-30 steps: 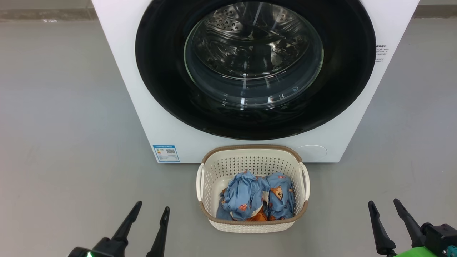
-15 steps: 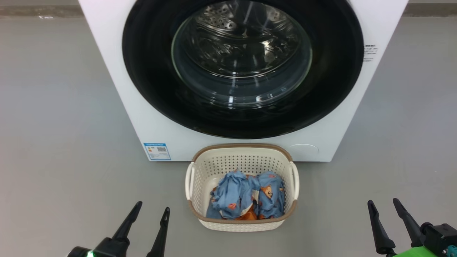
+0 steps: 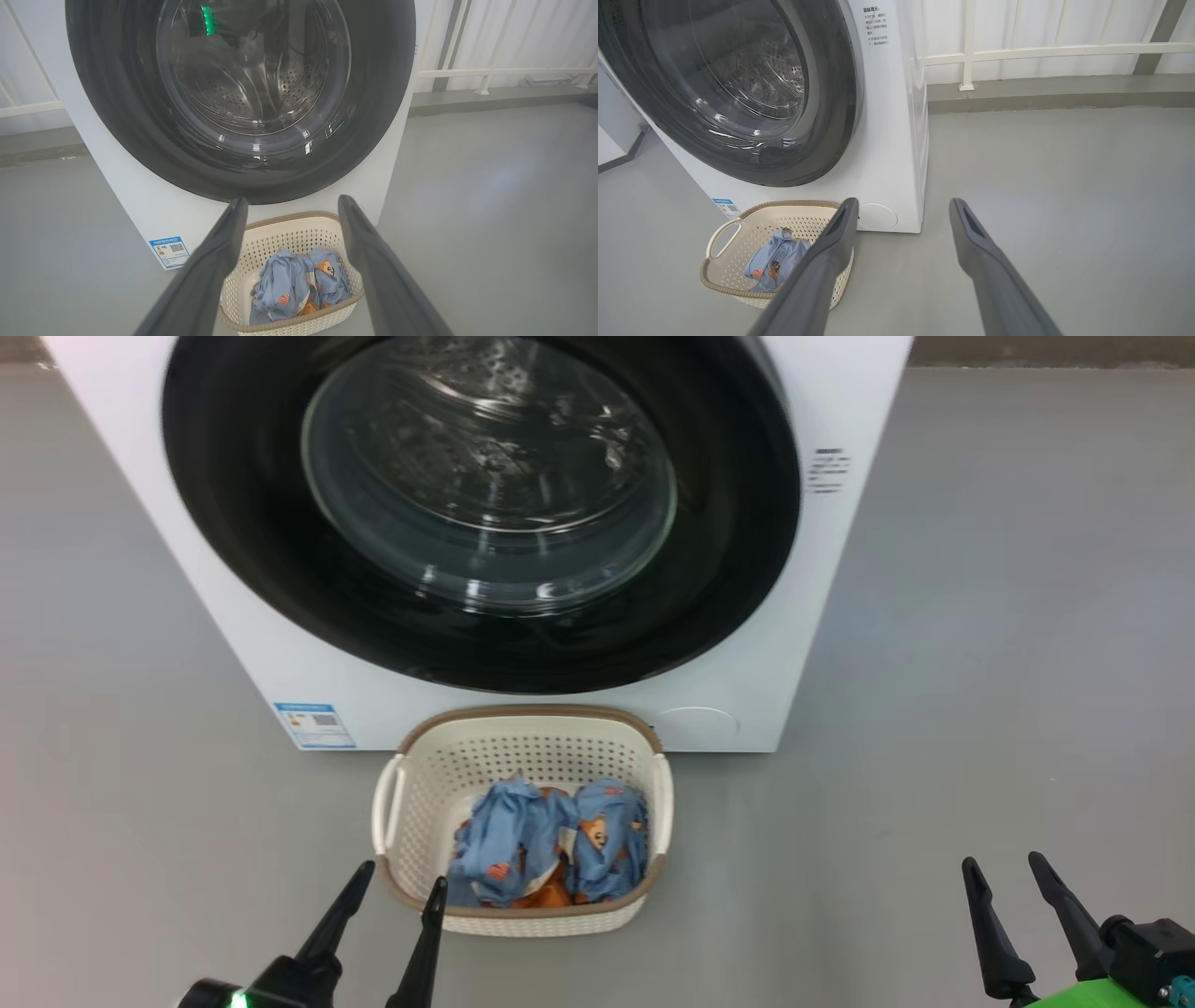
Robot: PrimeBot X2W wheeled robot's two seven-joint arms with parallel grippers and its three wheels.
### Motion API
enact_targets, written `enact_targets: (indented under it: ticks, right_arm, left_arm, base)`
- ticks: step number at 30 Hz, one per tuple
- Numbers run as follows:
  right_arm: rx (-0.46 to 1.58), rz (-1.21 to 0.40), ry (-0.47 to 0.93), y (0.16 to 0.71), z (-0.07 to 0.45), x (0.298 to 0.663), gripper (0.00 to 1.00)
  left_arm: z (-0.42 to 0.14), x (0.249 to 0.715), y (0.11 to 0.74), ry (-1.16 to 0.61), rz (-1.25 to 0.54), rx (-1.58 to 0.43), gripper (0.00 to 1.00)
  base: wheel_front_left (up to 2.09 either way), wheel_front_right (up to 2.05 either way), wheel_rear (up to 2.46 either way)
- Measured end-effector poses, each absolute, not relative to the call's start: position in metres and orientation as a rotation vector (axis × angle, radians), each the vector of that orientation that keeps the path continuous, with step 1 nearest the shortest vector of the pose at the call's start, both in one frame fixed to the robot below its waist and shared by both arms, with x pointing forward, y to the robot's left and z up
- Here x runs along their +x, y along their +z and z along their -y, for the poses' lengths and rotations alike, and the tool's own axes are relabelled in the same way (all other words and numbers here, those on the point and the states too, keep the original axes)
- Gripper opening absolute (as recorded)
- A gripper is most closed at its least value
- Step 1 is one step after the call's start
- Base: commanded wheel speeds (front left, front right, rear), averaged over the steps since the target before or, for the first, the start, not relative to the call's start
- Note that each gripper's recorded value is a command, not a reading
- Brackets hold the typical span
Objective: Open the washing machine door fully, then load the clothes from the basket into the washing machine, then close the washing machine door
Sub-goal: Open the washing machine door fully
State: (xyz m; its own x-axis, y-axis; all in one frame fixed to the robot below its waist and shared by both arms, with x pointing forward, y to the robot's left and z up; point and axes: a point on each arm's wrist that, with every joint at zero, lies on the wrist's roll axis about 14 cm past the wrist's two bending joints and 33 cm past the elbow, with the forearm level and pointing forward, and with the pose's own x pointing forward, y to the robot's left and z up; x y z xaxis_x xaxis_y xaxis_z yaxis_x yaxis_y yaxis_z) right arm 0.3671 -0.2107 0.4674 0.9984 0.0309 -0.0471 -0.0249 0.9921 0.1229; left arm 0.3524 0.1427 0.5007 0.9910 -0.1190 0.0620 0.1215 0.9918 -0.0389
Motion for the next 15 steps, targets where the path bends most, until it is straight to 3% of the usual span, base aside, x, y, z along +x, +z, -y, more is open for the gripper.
enact_targets:
  ticks: [8,15]
  right_arm:
    - [0.119,-0.056,0.030,0.4652,0.2109,0.3685,1.00]
    - [0.118,-0.060,0.032,0.4639,0.2104,0.3695,1.00]
  left_arm:
    - [-0.1442,0.3556,0.5092,-0.113,0.085,-0.094,1.00]
    - [-0.1438,0.3559,0.5078,-0.117,0.080,-0.097,1.00]
  base:
    - [1.10,1.10,-2.20]
    - [0.48,0.48,-0.96]
